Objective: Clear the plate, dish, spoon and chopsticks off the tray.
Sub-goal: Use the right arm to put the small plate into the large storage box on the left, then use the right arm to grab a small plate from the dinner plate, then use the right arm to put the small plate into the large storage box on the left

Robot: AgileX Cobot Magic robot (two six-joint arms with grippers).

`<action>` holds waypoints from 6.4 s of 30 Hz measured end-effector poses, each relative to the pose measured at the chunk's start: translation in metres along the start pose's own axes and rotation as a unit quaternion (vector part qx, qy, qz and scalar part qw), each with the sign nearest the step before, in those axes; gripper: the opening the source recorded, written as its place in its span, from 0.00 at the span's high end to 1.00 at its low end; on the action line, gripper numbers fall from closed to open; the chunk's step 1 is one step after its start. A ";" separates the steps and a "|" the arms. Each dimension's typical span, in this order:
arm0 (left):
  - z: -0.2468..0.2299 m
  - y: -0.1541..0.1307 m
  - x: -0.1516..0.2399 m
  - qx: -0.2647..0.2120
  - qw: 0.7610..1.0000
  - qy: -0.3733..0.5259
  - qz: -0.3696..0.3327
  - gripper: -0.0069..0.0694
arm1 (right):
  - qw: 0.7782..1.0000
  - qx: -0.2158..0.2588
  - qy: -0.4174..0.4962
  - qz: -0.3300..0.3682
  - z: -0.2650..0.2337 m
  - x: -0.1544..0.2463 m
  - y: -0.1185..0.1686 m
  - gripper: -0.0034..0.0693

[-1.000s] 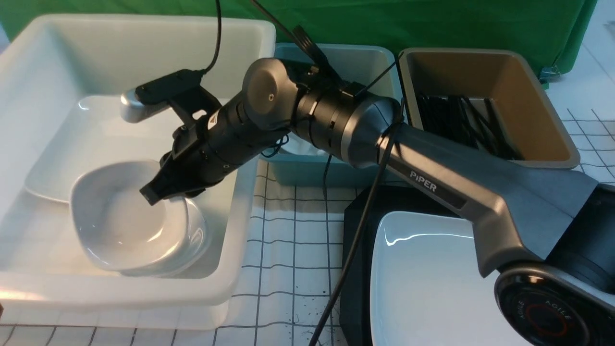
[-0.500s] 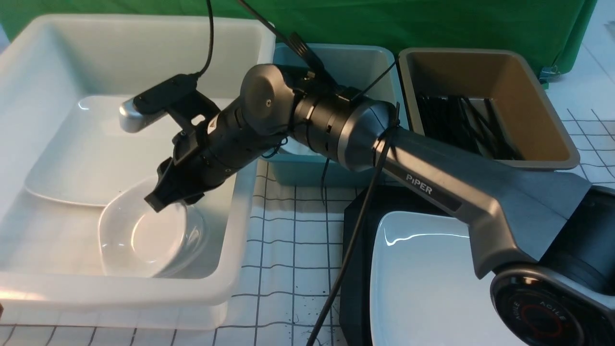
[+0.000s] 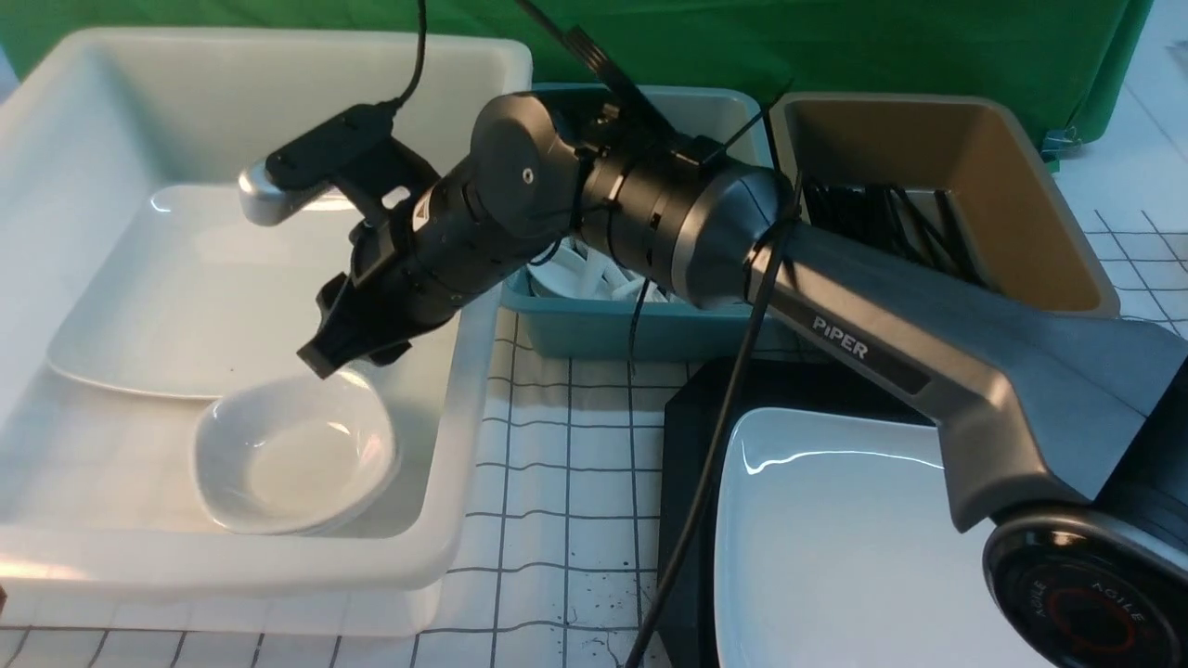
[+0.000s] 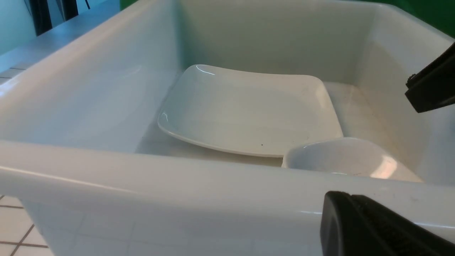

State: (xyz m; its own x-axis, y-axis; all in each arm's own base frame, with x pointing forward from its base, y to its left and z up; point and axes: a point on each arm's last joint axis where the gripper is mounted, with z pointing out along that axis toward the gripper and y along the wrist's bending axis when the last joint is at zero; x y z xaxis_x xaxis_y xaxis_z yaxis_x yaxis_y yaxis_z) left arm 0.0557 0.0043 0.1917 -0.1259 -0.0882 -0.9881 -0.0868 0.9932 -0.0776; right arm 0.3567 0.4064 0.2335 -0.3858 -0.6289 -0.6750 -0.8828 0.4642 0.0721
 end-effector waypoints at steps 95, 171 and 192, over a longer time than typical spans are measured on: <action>0.000 0.000 0.000 0.000 1.000 0.000 0.000 0.90 | 0.882 0.097 0.427 0.173 -0.240 0.335 -0.182 0.36; 0.000 0.000 0.000 0.000 1.000 0.000 0.000 0.90 | 0.980 -0.029 -0.078 0.183 -0.274 0.050 -0.041 0.84; 0.000 0.000 0.000 0.000 1.000 0.000 0.000 0.90 | 0.997 -0.004 0.016 0.073 0.008 0.009 -0.002 0.84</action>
State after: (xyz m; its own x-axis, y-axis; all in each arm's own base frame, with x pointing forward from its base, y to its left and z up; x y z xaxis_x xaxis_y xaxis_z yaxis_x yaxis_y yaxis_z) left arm 0.0557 0.0043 0.1918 -0.1252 -0.0880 -0.9882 -0.0866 0.9932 -0.0775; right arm 0.3573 0.4051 0.2212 -0.5184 -0.5749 -0.6330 -0.8188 0.5472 0.1736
